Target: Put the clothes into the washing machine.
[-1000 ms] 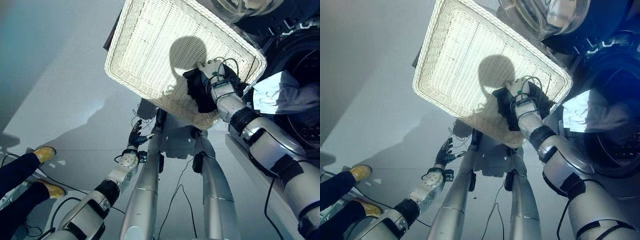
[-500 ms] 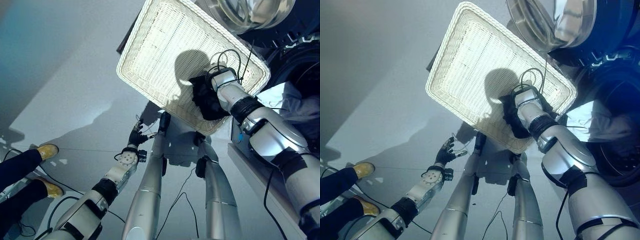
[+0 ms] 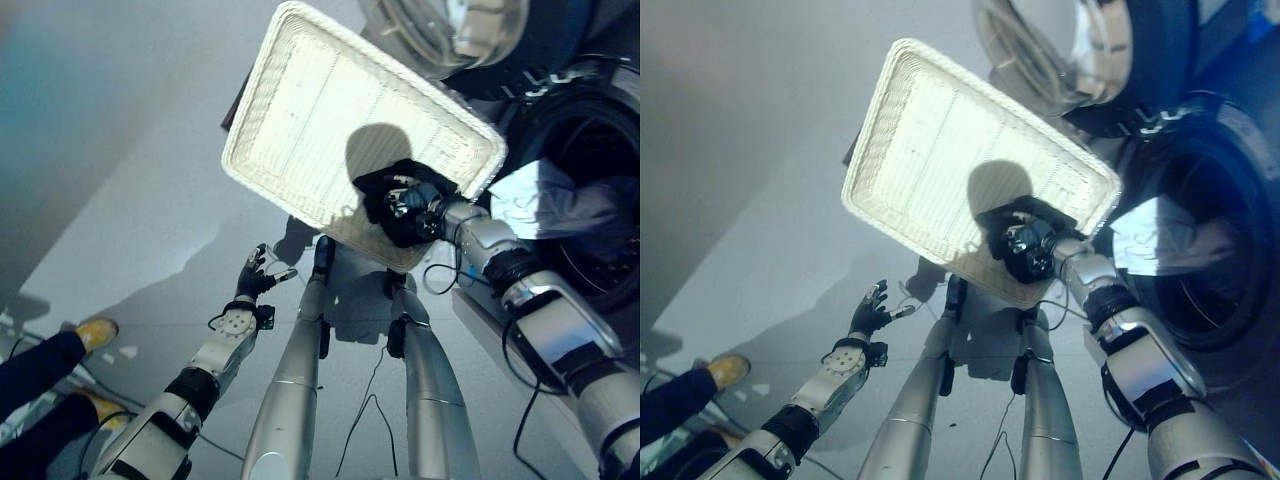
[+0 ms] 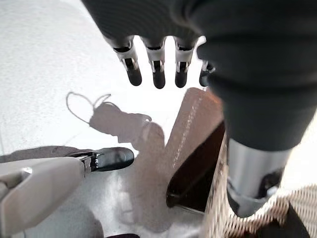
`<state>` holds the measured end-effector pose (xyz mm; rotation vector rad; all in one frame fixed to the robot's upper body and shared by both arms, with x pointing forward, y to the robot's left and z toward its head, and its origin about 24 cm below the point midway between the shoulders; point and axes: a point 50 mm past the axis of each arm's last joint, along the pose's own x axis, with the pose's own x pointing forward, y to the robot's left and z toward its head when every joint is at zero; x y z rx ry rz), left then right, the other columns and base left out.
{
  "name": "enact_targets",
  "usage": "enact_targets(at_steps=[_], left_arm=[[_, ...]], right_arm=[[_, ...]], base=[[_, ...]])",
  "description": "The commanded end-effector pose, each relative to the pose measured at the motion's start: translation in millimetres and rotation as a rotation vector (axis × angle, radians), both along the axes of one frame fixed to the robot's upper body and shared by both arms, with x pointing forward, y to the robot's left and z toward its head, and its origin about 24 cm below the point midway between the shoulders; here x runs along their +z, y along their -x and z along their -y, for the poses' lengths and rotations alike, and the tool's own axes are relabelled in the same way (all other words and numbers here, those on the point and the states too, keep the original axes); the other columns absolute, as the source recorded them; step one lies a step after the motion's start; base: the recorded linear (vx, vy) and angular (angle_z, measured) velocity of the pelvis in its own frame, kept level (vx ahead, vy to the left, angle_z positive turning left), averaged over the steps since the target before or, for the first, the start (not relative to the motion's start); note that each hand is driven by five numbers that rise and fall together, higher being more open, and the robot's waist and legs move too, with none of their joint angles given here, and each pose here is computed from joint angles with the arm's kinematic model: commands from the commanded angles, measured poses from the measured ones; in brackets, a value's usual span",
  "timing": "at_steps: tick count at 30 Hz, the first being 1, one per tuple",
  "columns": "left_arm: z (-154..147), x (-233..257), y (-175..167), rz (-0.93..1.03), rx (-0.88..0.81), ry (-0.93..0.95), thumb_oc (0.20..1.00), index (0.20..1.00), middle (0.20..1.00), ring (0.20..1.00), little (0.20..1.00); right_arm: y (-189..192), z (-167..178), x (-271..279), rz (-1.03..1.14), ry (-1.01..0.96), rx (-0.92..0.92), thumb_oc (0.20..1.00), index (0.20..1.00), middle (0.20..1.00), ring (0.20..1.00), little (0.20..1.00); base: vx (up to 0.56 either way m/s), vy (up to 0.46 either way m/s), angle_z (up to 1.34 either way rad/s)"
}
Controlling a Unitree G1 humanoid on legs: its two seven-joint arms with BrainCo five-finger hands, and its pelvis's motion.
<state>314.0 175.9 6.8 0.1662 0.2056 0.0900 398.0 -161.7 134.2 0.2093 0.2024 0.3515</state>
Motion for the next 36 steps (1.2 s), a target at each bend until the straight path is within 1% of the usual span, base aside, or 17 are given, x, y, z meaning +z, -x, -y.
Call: enact_targets(at_steps=[1, 2, 7, 13, 14, 15, 17, 18, 20, 21, 22, 24, 25, 26, 30, 31, 36], left_arm=[[6, -9, 10, 0.018, 0.016, 0.025, 1.0, 1.0, 1.0, 1.0, 1.0], [7, -12, 11, 0.018, 0.021, 0.027, 1.0, 1.0, 1.0, 1.0, 1.0], [11, -14, 13, 0.019, 0.033, 0.025, 1.0, 1.0, 1.0, 1.0, 1.0], [11, -14, 14, 0.018, 0.033, 0.029, 1.0, 1.0, 1.0, 1.0, 1.0], [11, -14, 14, 0.019, 0.028, 0.03, 1.0, 1.0, 1.0, 1.0, 1.0], [12, -14, 14, 0.018, 0.026, 0.03, 1.0, 1.0, 1.0, 1.0, 1.0], [12, -14, 14, 0.018, 0.027, 0.03, 1.0, 1.0, 1.0, 1.0, 1.0], [12, -13, 14, 0.021, 0.029, 0.029, 1.0, 1.0, 1.0, 1.0, 1.0], [13, -14, 14, 0.021, 0.032, 0.034, 1.0, 1.0, 1.0, 1.0, 1.0], [14, -14, 15, 0.024, 0.038, 0.04, 1.0, 1.0, 1.0, 1.0, 1.0], [15, -14, 16, 0.025, 0.041, 0.044, 1.0, 1.0, 1.0, 1.0, 1.0], [15, -16, 18, 0.023, 0.047, 0.048, 1.0, 1.0, 1.0, 1.0, 1.0], [14, -16, 18, 0.023, 0.049, 0.051, 1.0, 1.0, 1.0, 1.0, 1.0], [14, -16, 18, 0.022, 0.052, 0.052, 1.0, 1.0, 1.0, 1.0, 1.0], [10, -18, 17, 0.019, 0.053, 0.054, 1.0, 1.0, 1.0, 1.0, 1.0], [10, -18, 16, 0.019, 0.052, 0.053, 1.0, 1.0, 1.0, 1.0, 1.0], [7, -16, 11, 0.021, 0.049, 0.048, 1.0, 1.0, 1.0, 1.0, 1.0]], right_arm=[[4, -1, 16, 0.062, -0.312, 0.058, 0.2, 0.2, 0.2, 0.2, 0.2], [7, -2, 13, 0.06, -0.376, 0.057, 0.2, 0.2, 0.2, 0.2, 0.2], [15, 1, 1, 0.048, -0.461, 0.029, 0.2, 0.2, 0.2, 0.2, 0.2], [19, 2, 1, 0.11, -0.354, 0.06, 0.2, 0.2, 0.2, 0.2, 0.2], [19, 2, 8, 0.195, -0.255, 0.047, 0.2, 0.2, 0.2, 0.2, 0.2], [18, 3, 17, 0.259, -0.204, 0.002, 0.95, 0.95, 0.95, 0.95, 0.95], [18, 3, 17, 0.259, -0.204, 0.002, 0.95, 0.95, 0.95, 0.95, 0.95], [18, 3, 29, 0.368, -0.079, -0.055, 1.0, 1.0, 1.0, 1.0, 1.0], [20, 2, 37, 0.461, 0.043, -0.092, 1.0, 1.0, 1.0, 1.0, 1.0], [25, -6, 54, 0.638, 0.283, -0.163, 1.0, 1.0, 1.0, 1.0, 1.0], [29, -13, 62, 0.754, 0.447, -0.211, 1.0, 1.0, 1.0, 1.0, 1.0], [36, -21, 76, 0.945, 0.708, -0.292, 1.0, 1.0, 1.0, 1.0, 1.0], [36, -22, 77, 0.973, 0.751, -0.307, 1.0, 1.0, 1.0, 1.0, 1.0], [38, -26, 81, 1.053, 0.886, -0.335, 1.0, 1.0, 1.0, 1.0, 1.0], [38, -28, 86, 1.16, 1.114, -0.386, 1.0, 1.0, 1.0, 1.0, 1.0], [37, -28, 86, 1.165, 1.131, -0.389, 1.0, 1.0, 1.0, 1.0, 1.0], [26, -21, 82, 1.145, 1.354, -0.42, 1.0, 1.0, 1.0, 1.0, 1.0]], base=[[0.0, 0.054, -0.21], [0.0, 0.042, -0.26], [0.0, 0.04, -0.18], [0.01, 0.029, -0.17], [0.0, 0.0, 0.0], [0.0, 0.0, 0.0], [0.01, 0.016, -0.04], [0.01, 0.037, -0.03], [0.01, 0.043, -0.01], [0.0, 0.049, -0.01], [-0.01, 0.057, -0.02], [-0.01, 0.037, -0.01], [-0.01, 0.031, -0.01], [0.0, 0.0, 0.0], [0.0, 0.004, 0.02], [-0.01, 0.002, 0.07], [-0.01, -0.008, 0.03]])
